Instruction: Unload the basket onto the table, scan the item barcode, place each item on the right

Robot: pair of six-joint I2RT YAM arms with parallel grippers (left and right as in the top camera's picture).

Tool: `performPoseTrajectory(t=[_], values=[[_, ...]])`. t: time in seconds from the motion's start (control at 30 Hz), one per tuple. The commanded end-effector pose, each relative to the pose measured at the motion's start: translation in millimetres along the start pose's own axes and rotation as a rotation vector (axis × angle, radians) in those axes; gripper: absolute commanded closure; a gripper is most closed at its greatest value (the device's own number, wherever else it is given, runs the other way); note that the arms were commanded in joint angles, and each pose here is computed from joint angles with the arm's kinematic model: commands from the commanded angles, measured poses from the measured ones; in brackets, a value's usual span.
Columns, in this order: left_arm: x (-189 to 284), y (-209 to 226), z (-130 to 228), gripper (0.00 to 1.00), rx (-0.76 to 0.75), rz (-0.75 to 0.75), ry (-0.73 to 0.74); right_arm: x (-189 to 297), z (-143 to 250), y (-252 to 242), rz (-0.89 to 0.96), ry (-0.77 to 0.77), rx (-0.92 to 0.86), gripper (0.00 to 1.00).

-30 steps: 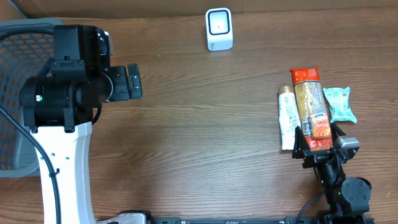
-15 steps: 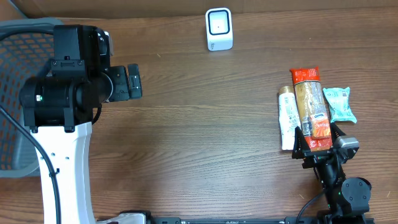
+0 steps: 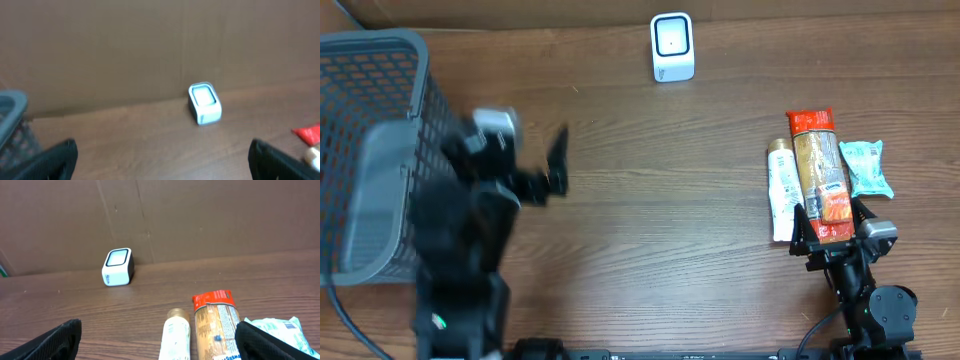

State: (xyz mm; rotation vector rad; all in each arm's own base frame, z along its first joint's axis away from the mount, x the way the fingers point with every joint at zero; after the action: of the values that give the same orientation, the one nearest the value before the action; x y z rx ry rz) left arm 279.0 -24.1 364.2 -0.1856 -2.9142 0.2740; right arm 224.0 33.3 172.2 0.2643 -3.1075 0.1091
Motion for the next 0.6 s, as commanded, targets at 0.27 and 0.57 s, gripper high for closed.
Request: performPoseTrajectory(t=[0.27, 0.57], values=[[20, 14, 139, 0.00, -0.164, 0.074, -0.157, 0, 1, -1, 0.008, -0.007, 0.000, 0.00], [16, 20, 195, 0.00, -0.300, 0.087, -0.133, 0, 1, -1, 0.008, -0.007, 0.000, 0.00]])
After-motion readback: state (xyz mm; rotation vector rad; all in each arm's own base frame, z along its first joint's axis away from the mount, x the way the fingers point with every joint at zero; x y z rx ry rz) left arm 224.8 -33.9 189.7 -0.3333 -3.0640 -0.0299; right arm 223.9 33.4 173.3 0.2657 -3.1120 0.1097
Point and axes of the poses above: each gripper's point midway between its finger pads, its own x axis back along the fingers, its own y axis along the line the jaws close on, z = x × y, the point moved 2 cm from there along x, back along the fingers, and after that the axes turned 14 degrees about x, right-handed, at the moved point
